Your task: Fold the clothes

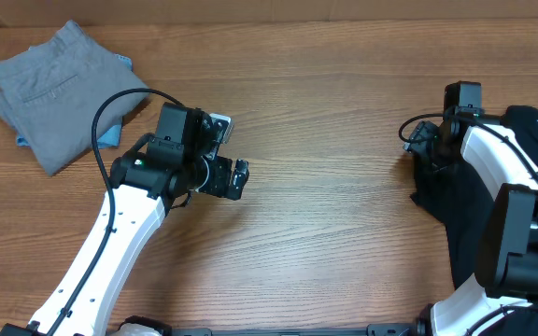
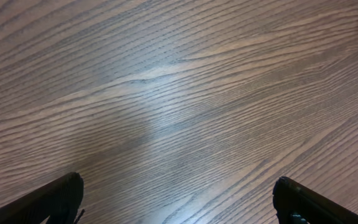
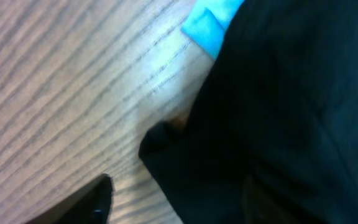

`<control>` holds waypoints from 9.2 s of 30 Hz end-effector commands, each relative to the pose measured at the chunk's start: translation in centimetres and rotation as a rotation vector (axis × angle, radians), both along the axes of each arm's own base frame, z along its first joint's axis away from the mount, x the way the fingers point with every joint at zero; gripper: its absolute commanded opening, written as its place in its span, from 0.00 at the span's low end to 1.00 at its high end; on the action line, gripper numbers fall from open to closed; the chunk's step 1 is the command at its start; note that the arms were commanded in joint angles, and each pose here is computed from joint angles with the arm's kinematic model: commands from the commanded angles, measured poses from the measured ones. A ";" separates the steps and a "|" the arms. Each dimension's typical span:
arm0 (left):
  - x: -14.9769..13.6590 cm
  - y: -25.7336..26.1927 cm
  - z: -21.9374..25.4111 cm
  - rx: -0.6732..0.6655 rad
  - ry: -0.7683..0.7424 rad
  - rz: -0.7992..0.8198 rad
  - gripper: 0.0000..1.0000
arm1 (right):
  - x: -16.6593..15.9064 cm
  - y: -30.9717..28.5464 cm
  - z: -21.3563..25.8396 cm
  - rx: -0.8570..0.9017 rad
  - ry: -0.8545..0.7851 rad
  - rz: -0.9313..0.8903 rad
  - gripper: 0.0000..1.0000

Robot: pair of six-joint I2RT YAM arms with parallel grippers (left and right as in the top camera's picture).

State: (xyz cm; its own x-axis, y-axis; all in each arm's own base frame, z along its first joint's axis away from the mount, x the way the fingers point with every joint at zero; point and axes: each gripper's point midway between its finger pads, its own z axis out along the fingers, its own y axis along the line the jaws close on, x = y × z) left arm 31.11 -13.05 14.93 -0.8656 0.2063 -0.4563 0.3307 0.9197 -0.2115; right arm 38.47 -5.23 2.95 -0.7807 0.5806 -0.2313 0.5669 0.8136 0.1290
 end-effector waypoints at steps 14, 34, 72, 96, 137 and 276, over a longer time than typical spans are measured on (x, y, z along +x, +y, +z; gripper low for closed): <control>0.4 -0.1 0.7 0.010 -0.023 -0.016 1.00 | 0.2 -0.6 -1.4 -0.016 0.020 -0.014 0.46; -0.1 0.1 0.4 0.017 0.002 -0.016 1.00 | 1.7 -4.8 8.5 -0.170 -0.045 -0.038 0.04; 1.1 2.9 6.8 0.004 -0.028 0.095 1.00 | 3.8 18.4 29.6 0.388 -0.636 0.594 0.04; 4.6 2.4 9.7 0.064 0.006 0.038 1.00 | -1.9 19.8 39.0 0.090 -0.734 0.504 0.92; 8.5 -4.6 -14.7 0.246 0.363 -0.275 0.04 | -6.0 17.0 40.2 0.075 -0.710 0.473 0.87; 13.2 9.0 6.3 -0.031 -0.042 0.104 0.70 | -6.8 -1.3 -3.5 0.160 0.129 -0.235 0.52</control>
State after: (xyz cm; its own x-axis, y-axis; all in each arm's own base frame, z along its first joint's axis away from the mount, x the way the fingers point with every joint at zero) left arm 44.21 -3.57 20.16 -0.8793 0.0833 -0.4690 0.2139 0.9487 -0.2327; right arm 32.55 -6.33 0.36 -0.6320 0.7746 -0.0240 0.7575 0.6240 0.1919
